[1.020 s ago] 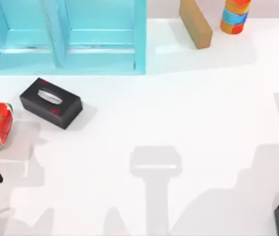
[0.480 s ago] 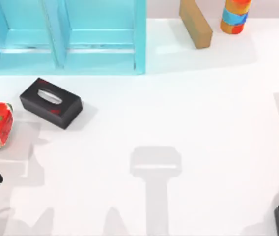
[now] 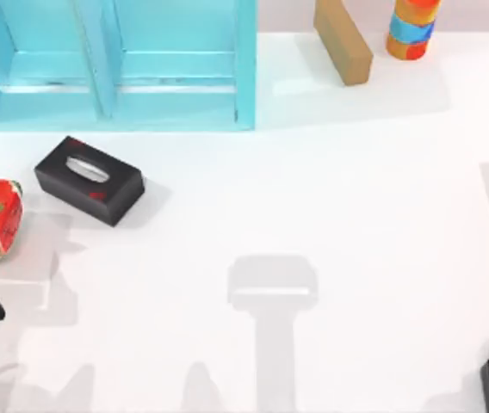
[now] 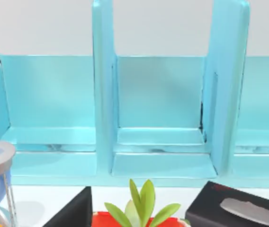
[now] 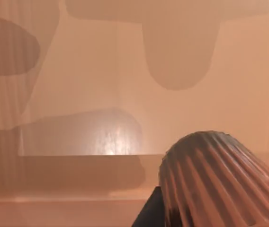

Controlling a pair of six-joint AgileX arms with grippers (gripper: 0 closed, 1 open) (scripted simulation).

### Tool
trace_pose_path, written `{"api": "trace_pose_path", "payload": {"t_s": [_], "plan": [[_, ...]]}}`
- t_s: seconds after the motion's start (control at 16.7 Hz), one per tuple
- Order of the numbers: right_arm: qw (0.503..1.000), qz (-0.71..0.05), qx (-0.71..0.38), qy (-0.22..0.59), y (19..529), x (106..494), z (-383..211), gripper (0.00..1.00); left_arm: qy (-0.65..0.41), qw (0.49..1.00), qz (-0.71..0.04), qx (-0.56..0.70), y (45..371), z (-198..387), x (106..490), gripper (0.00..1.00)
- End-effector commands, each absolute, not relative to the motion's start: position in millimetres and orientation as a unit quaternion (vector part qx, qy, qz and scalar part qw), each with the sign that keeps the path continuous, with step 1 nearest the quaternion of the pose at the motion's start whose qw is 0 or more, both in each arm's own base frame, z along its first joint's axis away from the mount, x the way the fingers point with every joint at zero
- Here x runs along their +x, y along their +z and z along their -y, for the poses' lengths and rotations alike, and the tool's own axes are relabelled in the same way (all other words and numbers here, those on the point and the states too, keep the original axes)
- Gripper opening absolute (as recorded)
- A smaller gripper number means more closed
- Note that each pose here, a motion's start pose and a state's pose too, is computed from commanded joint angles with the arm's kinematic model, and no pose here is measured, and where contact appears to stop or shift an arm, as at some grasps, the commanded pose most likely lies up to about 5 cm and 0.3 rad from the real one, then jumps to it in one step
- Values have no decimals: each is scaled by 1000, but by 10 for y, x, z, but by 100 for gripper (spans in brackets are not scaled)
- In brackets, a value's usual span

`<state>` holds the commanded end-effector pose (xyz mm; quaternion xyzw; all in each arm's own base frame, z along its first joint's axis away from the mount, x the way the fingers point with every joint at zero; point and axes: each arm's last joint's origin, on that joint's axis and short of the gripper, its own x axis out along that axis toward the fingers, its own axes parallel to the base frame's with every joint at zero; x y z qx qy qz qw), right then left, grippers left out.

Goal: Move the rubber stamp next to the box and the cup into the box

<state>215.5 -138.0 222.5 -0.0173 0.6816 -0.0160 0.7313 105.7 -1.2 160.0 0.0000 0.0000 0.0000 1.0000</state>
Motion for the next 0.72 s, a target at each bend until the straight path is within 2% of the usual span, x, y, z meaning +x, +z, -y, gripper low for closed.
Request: {"api": "trace_pose_path", "payload": {"t_s": [0.72], "plan": [[733, -680, -17, -18, 1745, 2142, 1398, 0, 0, 1000, 0, 0, 1600, 12, 1057, 100]]}}
